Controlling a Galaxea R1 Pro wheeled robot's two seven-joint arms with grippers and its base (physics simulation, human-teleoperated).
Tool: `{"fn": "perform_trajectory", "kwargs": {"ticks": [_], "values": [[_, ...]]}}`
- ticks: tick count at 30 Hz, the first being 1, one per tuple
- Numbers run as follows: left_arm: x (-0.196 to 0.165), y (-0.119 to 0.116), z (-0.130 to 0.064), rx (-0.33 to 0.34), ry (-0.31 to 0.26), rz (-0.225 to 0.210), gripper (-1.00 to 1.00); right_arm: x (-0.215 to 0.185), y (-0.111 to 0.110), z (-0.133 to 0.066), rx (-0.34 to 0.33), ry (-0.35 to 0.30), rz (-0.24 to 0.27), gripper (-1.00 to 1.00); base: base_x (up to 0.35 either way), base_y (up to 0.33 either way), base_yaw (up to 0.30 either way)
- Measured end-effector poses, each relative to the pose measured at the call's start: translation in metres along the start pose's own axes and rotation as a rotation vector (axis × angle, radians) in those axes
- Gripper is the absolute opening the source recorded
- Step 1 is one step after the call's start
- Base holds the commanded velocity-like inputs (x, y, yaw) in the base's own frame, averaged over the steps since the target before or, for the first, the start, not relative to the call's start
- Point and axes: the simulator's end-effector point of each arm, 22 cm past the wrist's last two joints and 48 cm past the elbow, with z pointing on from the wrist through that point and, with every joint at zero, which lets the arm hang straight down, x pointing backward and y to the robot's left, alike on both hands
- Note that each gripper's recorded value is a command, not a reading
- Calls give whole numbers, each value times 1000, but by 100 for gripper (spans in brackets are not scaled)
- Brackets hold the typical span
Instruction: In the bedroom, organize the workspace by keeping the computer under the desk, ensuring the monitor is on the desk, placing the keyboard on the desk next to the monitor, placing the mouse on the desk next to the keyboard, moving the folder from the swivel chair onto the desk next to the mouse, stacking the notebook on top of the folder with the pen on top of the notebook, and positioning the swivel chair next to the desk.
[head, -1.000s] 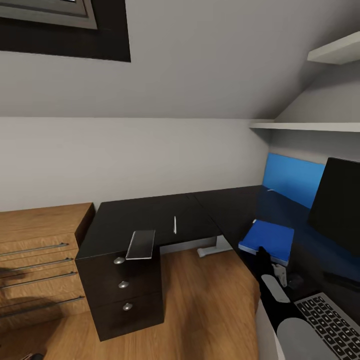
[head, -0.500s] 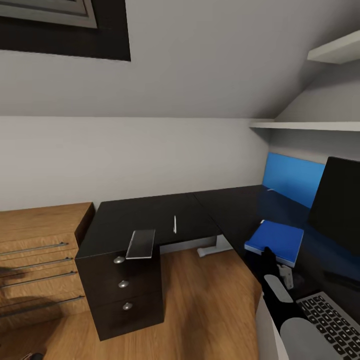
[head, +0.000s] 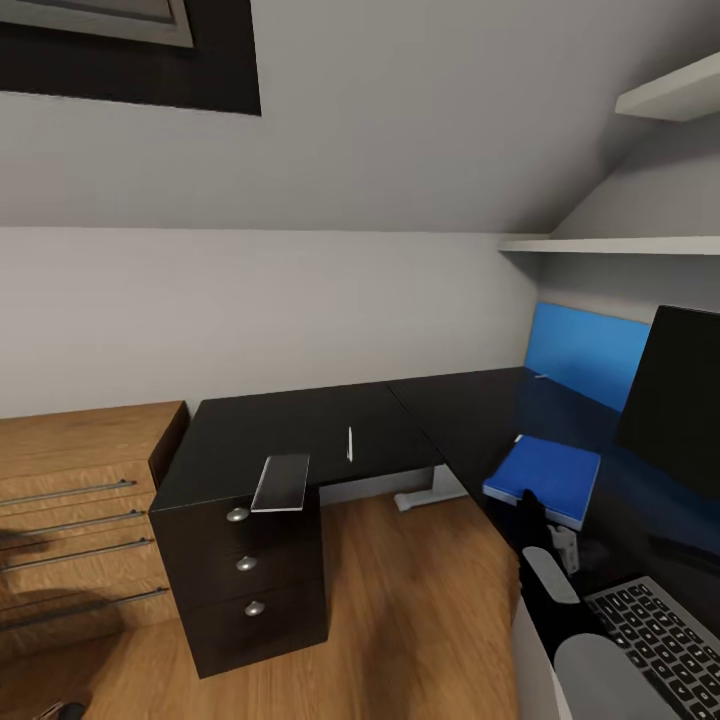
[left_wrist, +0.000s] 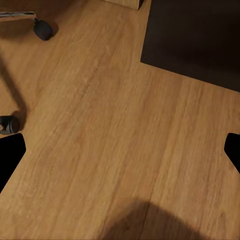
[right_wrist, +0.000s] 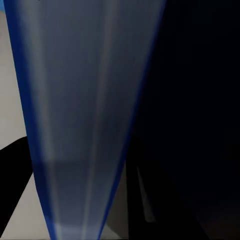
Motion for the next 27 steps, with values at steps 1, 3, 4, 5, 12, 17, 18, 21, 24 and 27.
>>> {"fn": "perform_trajectory", "kwargs": {"ticks": [1, 3, 4, 5, 12, 17, 18, 21, 24, 27], "values": [[0, 0, 0, 0, 0, 0, 100, 2, 0, 0, 1, 2, 5, -100, 0, 0, 0], [0, 0, 0, -1, 1, -1, 100, 2, 4, -1, -6, 3, 17, -100, 0, 0, 0], [1, 0, 0, -1, 1, -1, 100, 2, 8, -1, -13, 2, 20, -100, 0, 0, 0], [1, 1, 0, -1, 1, -1, 100, 1, 10, -1, -17, 1, 22, -100, 5, 0, 0], [1, 1, 0, 0, 1, -2, 100, 0, 13, -1, -23, -3, 28, -100, 209, 0, 0], [1, 1, 0, -2, 3, 1, 100, -1, 12, -1, -18, -6, 34, -100, 85, 0, 0], [0, 1, 0, -1, 1, 1, 100, -1, 11, -1, -17, -6, 34, -100, 18, 0, 0], [-4, 0, 0, 0, -7, -1, 100, -2, 10, 0, -14, -7, 34, -100, 7, 0, 0], [-5, -1, 4, 3, -18, -5, 100, -1, 3, 1, -12, -7, 33, -100, 2, 0, 0], [-3, -1, 8, 4, -23, -8, 100, -1, 3, 1, -27, -9, 14, -100, 0, 0, 0]]}}
